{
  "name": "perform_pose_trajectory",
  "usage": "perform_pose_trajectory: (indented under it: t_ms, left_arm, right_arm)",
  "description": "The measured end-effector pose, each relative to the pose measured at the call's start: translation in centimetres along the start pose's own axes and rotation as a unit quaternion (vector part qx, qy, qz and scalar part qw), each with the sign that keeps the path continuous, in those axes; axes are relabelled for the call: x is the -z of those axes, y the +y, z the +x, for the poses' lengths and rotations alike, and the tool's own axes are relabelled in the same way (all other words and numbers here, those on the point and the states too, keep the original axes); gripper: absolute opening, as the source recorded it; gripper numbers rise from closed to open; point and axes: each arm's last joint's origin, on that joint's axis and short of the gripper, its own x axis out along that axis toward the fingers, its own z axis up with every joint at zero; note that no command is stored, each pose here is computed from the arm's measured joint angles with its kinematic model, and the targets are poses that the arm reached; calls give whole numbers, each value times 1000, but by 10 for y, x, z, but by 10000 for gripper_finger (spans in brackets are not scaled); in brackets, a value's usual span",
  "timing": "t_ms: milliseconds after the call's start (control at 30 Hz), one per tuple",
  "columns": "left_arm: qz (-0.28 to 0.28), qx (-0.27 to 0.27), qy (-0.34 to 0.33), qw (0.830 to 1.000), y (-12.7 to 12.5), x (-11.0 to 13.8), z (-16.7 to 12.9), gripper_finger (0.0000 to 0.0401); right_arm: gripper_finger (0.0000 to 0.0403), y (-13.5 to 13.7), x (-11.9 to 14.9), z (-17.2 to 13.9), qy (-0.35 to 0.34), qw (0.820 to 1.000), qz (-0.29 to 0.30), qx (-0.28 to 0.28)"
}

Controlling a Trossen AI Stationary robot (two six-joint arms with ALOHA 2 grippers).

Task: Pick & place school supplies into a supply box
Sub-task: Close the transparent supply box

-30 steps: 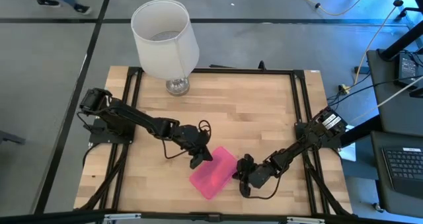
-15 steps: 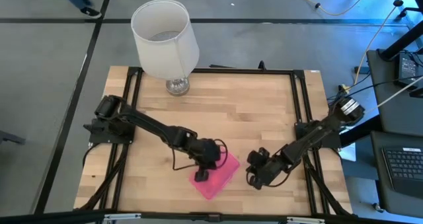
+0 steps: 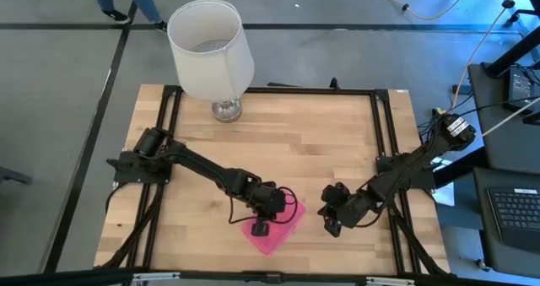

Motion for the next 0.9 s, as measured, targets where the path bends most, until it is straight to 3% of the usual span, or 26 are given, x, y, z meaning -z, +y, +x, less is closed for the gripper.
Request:
perform_pose_trajectory:
  t_ms: [667, 900]
  left_arm:
    - [8, 10, 35, 999, 3, 8, 20, 3]
    - [22, 12, 42, 999, -1, 8, -4, 2]
  right_arm:
    - [7, 0, 0, 0, -1, 1000, -4, 2]
    - [7, -5, -10, 1, -75, 995, -40, 45]
